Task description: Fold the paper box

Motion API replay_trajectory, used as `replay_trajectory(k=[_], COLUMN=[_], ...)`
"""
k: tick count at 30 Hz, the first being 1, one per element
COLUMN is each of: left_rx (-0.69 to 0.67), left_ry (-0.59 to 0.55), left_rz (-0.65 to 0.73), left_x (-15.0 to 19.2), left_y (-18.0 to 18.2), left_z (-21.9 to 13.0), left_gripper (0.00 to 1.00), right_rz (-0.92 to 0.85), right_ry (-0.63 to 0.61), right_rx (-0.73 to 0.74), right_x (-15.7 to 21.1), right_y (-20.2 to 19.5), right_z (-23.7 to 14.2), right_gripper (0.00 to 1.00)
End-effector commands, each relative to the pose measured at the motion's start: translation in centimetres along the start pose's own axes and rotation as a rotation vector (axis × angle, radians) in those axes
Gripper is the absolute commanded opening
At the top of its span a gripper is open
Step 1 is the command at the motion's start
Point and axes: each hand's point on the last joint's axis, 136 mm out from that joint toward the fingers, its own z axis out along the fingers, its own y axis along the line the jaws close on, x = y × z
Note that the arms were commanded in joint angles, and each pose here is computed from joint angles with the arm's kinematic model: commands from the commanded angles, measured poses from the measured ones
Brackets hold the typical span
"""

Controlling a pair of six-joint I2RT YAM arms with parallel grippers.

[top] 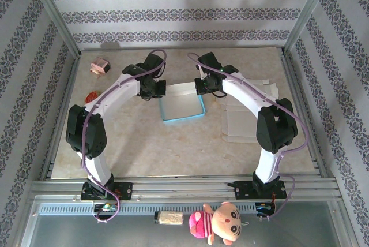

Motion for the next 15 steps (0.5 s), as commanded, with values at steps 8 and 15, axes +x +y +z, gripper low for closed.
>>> replay_trajectory(k=[8,15], left_rx=[0.162,0.196], left_ry=[0.045,0.103], left_rz=[-0.046,-0.084], left_x=[-1.8,-1.7], left_y=[-2.6,-3.6], left_z=[-1.1,-0.4], left_gripper=[0.0,0.0], right_rz=[0.011,0.025], right_ry=[0.053,0.104], right_rx=[-0.063,-0.086], right_x=[-0.9,-0.4], right_y=[2.5,3.2], right_z=[-2.1,-1.3], right_gripper=[0.09,0.09])
